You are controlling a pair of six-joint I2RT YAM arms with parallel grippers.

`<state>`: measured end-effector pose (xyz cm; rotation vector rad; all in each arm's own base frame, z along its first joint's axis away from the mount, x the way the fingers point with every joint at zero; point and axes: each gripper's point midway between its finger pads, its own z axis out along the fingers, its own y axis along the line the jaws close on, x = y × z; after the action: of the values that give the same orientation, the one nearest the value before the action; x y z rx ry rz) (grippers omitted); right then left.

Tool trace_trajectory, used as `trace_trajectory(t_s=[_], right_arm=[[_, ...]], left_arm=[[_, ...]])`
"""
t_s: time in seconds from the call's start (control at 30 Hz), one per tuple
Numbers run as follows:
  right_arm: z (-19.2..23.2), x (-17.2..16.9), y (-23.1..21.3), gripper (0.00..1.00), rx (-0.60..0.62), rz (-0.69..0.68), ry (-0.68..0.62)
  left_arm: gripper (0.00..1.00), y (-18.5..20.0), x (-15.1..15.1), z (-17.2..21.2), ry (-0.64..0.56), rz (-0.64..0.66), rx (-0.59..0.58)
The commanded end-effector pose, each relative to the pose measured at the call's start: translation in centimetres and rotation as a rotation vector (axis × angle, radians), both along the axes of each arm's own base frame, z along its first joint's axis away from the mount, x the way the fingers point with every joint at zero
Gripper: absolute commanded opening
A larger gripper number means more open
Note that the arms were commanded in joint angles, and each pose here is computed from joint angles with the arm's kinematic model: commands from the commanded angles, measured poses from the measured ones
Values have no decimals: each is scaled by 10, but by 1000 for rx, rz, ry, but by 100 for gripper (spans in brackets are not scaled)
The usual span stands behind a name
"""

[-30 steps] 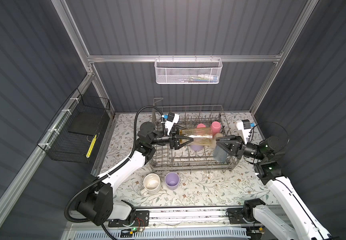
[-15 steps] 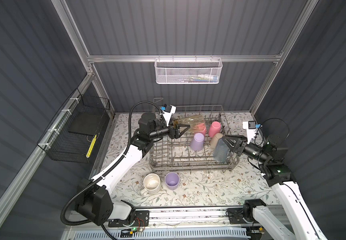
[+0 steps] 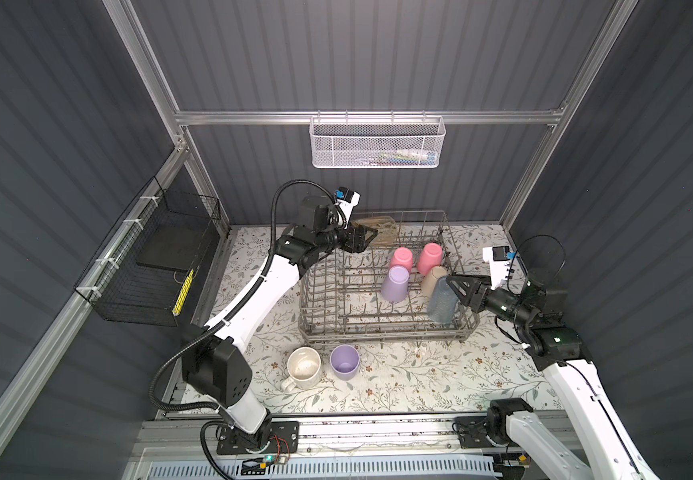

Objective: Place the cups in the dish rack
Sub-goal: 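Turn the yellow cup mouth-down with the left gripper beside the pink cups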

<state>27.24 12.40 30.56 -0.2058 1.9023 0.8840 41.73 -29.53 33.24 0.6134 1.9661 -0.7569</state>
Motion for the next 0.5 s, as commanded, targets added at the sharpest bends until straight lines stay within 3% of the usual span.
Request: trace_trajectory(t_s=[0.0, 0.47], right_arm=[[6, 2, -3, 42, -26, -13, -19], [-10, 9, -4, 43, -33, -18, 36]], left_arm=[[0, 11, 10, -8, 16, 39, 106], [0, 7, 32, -52, 126, 25, 278]])
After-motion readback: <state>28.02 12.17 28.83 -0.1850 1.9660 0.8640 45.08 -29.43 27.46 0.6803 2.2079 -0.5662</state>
